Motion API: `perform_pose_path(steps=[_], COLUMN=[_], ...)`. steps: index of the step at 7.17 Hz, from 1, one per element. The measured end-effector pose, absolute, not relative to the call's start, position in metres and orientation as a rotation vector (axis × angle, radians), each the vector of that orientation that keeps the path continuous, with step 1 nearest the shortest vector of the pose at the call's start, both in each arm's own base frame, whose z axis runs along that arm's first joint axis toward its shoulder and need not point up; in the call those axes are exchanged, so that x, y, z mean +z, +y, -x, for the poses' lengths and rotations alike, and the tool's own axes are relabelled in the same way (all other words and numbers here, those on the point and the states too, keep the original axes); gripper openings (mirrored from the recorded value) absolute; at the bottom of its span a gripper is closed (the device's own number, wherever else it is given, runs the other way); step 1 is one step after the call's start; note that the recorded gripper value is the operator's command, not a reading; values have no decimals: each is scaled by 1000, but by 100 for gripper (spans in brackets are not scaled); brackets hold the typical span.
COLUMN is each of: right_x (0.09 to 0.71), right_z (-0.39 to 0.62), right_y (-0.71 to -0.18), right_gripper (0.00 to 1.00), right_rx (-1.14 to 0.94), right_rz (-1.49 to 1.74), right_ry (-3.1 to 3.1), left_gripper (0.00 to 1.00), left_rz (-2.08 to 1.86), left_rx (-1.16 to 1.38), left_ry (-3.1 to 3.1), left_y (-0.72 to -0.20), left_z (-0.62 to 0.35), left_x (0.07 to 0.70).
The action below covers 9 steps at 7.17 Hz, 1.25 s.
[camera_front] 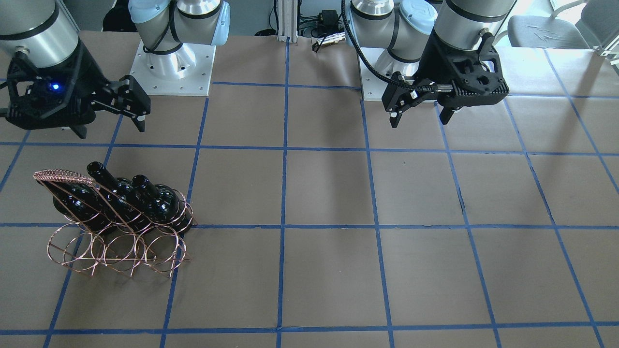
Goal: Place wine into wine basket
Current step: 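Open the right gripper and raise it away from the rack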
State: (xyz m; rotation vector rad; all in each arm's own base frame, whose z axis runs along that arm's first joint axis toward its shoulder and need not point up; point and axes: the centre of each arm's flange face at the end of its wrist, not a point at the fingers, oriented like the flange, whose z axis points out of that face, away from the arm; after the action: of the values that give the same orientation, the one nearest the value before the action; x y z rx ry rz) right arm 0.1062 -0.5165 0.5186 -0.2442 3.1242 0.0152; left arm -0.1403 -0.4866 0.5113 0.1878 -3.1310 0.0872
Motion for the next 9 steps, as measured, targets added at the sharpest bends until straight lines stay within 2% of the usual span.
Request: perform_pose_path(steps=[3,9], right_x=[543,544], right_z=[-120,-133], right_y=[-493,-490], right_gripper=[99,100], right_rx=[-47,-45], right_rz=[229,135], right_ry=[3117,3137], left_gripper=[100,100], left_rz=[-188,-187], left_rx=[87,87], left_ry=[-3130,-3129], left_y=[-487,-487], left_z=[140,141], left_x=[511,511])
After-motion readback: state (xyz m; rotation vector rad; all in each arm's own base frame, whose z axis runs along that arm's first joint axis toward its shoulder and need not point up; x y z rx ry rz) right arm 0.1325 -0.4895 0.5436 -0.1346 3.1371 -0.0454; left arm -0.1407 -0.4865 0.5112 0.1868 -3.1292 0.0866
